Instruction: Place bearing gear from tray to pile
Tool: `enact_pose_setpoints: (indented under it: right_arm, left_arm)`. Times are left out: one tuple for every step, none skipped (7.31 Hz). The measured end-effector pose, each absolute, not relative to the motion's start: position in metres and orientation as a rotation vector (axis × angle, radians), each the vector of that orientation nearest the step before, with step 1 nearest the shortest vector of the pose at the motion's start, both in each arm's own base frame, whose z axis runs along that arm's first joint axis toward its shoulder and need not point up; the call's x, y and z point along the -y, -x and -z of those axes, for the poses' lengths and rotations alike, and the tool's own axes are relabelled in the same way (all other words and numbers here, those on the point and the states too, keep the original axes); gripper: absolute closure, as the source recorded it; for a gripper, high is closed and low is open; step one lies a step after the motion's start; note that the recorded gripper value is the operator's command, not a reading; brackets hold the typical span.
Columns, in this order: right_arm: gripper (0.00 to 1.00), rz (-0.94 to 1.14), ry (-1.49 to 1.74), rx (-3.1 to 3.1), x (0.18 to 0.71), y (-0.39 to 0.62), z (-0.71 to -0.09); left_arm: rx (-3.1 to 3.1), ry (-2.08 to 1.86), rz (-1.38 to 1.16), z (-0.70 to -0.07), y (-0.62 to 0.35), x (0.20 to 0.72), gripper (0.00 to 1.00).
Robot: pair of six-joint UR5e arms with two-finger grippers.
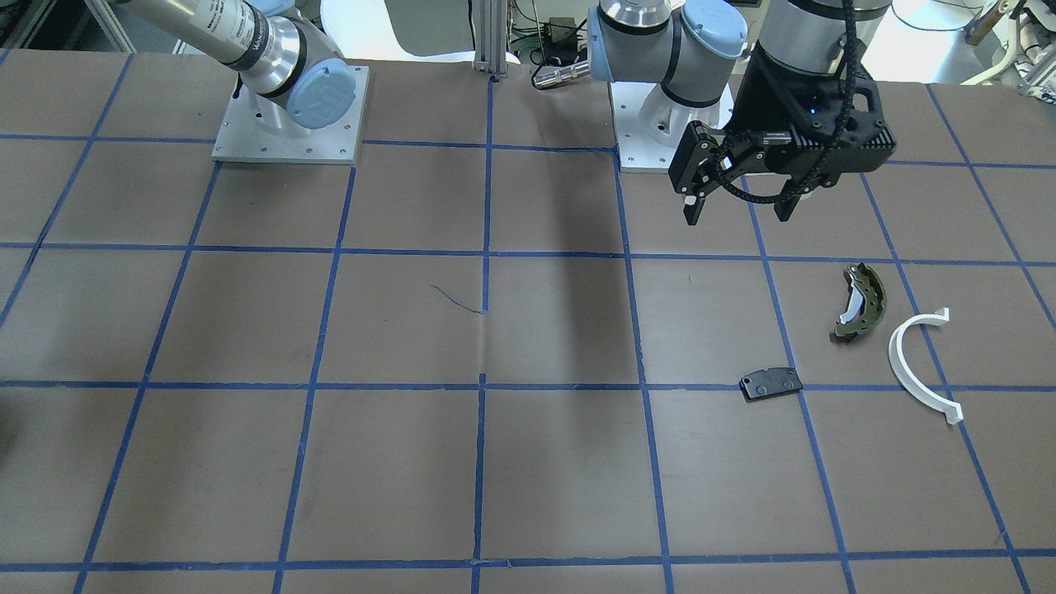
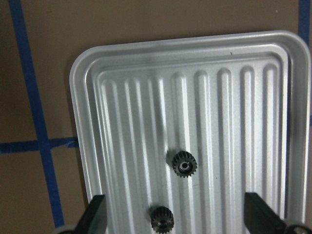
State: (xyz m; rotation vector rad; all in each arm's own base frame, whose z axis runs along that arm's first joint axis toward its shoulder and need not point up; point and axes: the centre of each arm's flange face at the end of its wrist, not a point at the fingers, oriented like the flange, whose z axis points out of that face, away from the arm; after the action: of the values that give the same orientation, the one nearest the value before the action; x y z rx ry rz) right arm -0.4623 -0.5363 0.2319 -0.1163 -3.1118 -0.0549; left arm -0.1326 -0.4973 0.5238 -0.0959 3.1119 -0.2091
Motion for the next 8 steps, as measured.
enact_pose_setpoints:
  right_arm:
    - [0.15,0.058,0.121,3.114,0.538,0.464,-0.222]
    - [0.22,0.054,0.122,3.113,0.54,0.467,-0.213]
    - [0.23,0.05,0.123,3.11,0.541,0.469,-0.204]
    - [0.3,0.049,0.123,3.11,0.542,0.469,-0.199]
    - [0.4,0.051,0.123,3.112,0.542,0.469,-0.196]
    - [0.4,0.055,0.123,3.114,0.542,0.47,-0.193]
    - [0.41,0.06,0.124,3.116,0.542,0.47,-0.189]
    - [0.45,0.062,0.125,3.118,0.542,0.47,-0.187]
  left_arm:
    - [-3.112,0.095,0.209,-0.524,0.133,0.497,0.0]
    - [-3.112,0.095,0.209,-0.524,0.132,0.497,0.0]
    - [-3.113,0.096,0.209,-0.524,0.132,0.497,0.0]
    - [-3.114,0.096,0.209,-0.524,0.132,0.498,0.0]
    - [-3.114,0.096,0.21,-0.524,0.132,0.497,0.0]
    - [-3.113,0.096,0.211,-0.524,0.132,0.497,0.0]
    - [-3.113,0.096,0.212,-0.525,0.132,0.497,0.0]
    - [-3.113,0.095,0.212,-0.525,0.132,0.497,0.0]
